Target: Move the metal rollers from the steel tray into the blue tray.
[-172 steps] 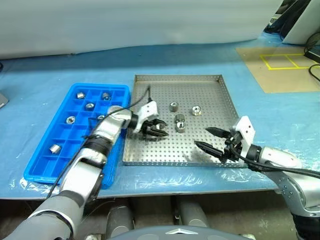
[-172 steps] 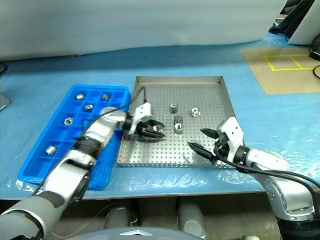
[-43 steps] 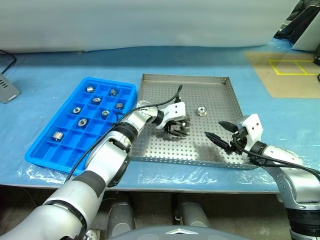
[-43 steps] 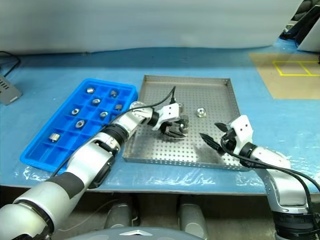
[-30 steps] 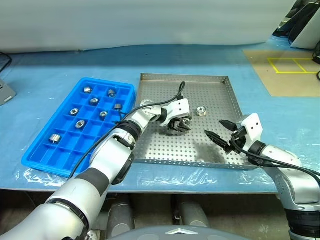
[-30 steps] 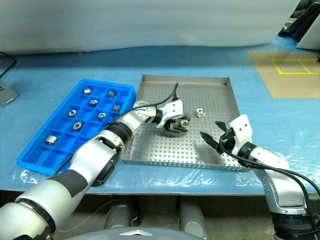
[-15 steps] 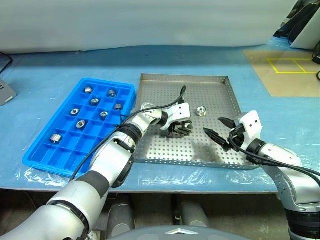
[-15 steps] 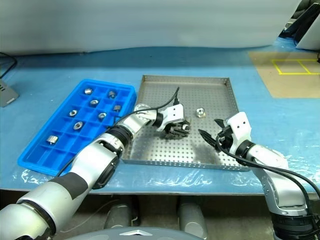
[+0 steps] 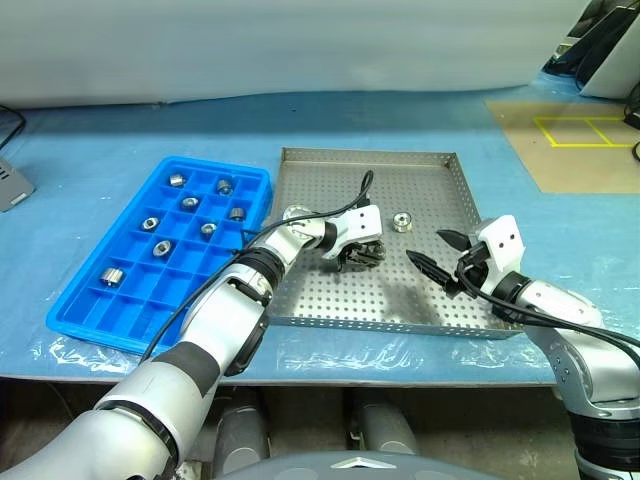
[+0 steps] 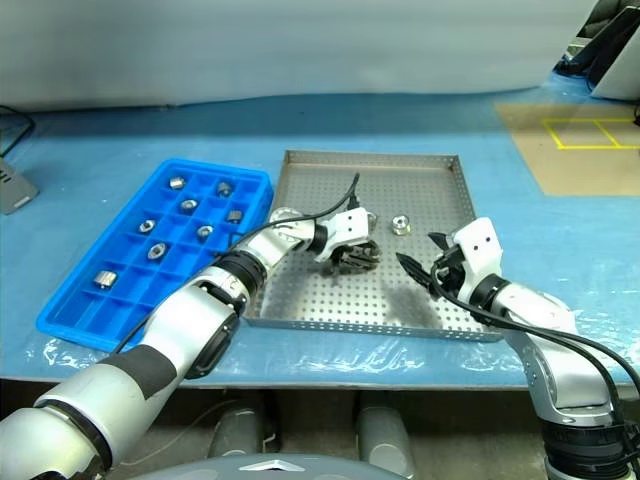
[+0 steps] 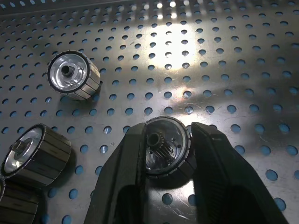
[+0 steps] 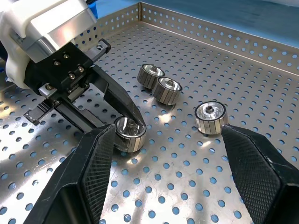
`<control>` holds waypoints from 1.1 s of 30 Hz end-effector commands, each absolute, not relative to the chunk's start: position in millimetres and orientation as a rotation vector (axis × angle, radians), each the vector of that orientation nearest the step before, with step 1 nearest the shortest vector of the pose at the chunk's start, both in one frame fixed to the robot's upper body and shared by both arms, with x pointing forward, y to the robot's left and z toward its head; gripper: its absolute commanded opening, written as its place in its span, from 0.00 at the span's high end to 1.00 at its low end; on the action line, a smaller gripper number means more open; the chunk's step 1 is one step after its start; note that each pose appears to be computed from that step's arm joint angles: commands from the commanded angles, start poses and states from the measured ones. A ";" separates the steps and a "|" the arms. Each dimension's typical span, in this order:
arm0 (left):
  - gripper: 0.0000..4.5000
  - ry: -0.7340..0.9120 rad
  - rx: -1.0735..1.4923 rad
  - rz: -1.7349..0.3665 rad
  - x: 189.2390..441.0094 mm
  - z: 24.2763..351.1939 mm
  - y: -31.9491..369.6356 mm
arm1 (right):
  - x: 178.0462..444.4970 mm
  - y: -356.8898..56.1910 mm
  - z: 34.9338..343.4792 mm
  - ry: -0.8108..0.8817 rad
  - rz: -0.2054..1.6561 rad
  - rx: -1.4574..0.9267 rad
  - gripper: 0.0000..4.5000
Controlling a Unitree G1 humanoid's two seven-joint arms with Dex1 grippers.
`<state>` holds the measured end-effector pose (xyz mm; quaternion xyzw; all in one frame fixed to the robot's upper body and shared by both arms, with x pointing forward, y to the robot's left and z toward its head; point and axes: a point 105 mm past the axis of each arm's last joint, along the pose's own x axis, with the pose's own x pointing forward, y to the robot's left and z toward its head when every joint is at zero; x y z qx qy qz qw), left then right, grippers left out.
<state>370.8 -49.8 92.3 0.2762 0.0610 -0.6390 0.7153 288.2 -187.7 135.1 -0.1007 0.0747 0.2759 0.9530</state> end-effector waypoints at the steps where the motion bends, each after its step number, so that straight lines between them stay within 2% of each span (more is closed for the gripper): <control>1: 0.65 0.096 0.511 -1.386 377.5 108.3 -43.7 | 287.9 -179.3 147.5 0.101 0.592 -0.201 0.16; 8: 0.65 -0.033 0.141 -1.388 385.6 182.6 -23.5 | 289.7 -165.8 144.4 0.105 0.661 -0.174 0.16; 13: 0.65 -0.046 -0.107 -1.512 357.1 223.2 -4.9 | 291.6 -157.1 140.9 0.122 0.729 -0.178 0.16; 16: 0.65 -0.020 -0.091 -1.469 356.3 219.6 3.6 | 297.9 -155.5 140.4 0.118 0.738 -0.194 0.16; 19: 0.65 0.018 -0.020 -1.368 369.0 203.2 9.6 | 304.7 -152.5 140.9 0.106 0.741 -0.196 0.16; 22: 0.65 0.033 0.010 -1.380 364.3 195.2 6.4 | 306.5 -146.9 139.1 0.101 0.757 -0.202 0.16; 28: 0.65 0.156 0.261 -1.444 350.0 135.2 -4.2 | 302.3 -162.3 143.6 0.100 0.724 -0.178 0.16; 32: 0.65 0.117 0.227 -1.413 361.1 141.5 -7.9 | 295.0 -175.9 142.1 0.113 0.679 -0.169 0.16; 33: 0.61 0.107 0.196 -1.394 366.2 146.2 -8.1 | 293.9 -178.8 141.1 0.117 0.666 -0.173 0.16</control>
